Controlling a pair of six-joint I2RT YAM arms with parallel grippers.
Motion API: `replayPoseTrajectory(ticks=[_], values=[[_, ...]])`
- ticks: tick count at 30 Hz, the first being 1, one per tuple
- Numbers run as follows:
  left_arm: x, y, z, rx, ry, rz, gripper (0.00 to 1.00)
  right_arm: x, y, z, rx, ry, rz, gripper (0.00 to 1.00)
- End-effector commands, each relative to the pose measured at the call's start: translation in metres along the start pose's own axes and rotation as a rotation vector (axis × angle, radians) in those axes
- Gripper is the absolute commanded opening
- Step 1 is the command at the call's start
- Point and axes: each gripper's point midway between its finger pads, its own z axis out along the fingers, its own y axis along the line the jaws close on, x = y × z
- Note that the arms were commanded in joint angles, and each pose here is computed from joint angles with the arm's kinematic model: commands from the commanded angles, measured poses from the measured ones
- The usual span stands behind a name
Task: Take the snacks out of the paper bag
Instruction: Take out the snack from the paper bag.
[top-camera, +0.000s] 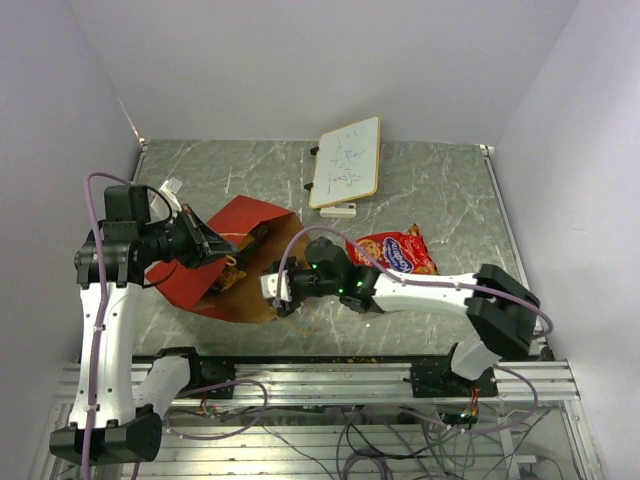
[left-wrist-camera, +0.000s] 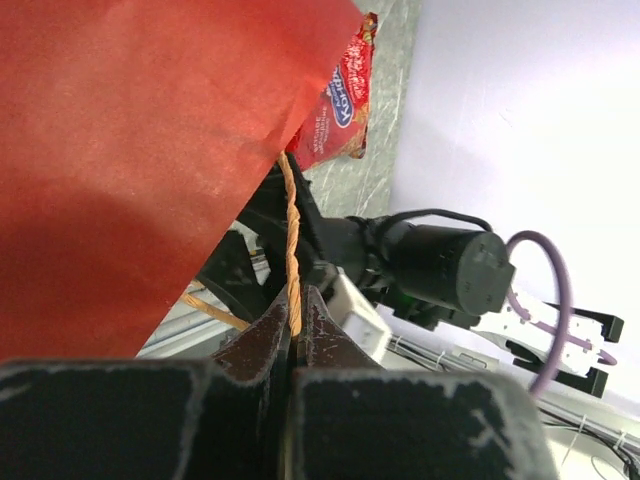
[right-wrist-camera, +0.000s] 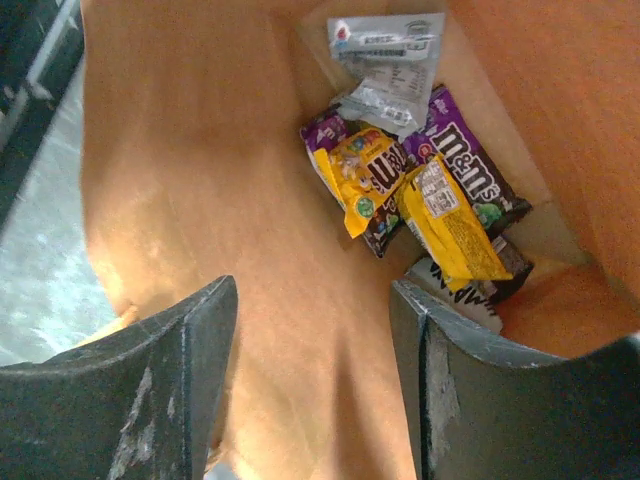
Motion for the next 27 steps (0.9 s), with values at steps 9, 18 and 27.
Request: replayPoseTrajectory(ticks=[9, 18, 27], values=[[-0.002, 0.012, -0.007, -0.11, -0.005, 0.043, 0.07, 0.01, -0.024, 0.075, -0.039, -0.023, -0.392, 0.59], [-0.01, 0.011, -0.007, -0.121, 0.011, 0.126, 0.07, 0.041, -0.01, 0.106, -0.107, 0.048, -0.435, 0.59], [0.002, 0.014, -0.001, -0.062, 0.007, 0.094, 0.07, 0.074, -0.02, 0.118, -0.007, 0.132, -0.501, 0.6]])
